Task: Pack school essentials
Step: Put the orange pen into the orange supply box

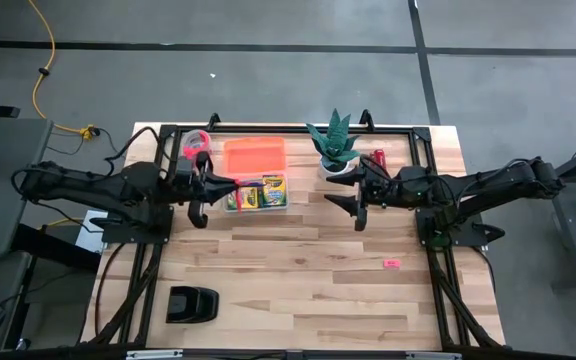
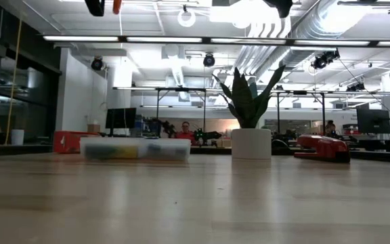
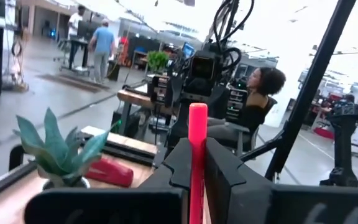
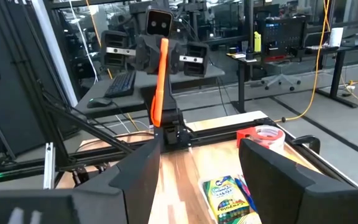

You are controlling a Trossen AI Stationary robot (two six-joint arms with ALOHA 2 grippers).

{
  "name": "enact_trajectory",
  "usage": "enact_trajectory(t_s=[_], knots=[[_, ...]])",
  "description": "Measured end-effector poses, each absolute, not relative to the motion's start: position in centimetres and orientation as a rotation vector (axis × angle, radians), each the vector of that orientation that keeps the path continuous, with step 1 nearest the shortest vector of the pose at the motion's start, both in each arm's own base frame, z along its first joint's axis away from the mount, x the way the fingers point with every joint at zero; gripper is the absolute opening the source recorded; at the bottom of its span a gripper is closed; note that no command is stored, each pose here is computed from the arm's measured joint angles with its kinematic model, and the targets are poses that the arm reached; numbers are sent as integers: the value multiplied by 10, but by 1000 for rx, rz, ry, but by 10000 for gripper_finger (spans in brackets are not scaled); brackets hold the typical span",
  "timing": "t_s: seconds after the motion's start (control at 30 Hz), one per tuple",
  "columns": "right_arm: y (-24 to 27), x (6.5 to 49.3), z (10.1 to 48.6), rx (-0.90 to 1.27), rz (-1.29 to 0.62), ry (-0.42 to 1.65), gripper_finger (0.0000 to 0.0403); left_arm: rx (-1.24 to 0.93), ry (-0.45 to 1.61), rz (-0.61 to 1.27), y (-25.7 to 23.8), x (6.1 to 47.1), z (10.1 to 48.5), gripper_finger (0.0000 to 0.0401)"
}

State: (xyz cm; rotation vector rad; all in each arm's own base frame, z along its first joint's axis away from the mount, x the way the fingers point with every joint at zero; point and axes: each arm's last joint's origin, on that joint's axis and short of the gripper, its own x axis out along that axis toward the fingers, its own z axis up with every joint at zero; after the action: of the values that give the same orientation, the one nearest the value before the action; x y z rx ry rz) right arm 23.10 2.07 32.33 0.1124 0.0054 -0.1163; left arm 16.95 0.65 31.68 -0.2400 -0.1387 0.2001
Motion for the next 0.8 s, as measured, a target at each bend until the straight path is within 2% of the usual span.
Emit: enact_trajectory(t_s=[0.8], knots=[[21, 231, 323, 111, -115, 10, 213, -191, -148, 180, 6, 169, 318, 4]])
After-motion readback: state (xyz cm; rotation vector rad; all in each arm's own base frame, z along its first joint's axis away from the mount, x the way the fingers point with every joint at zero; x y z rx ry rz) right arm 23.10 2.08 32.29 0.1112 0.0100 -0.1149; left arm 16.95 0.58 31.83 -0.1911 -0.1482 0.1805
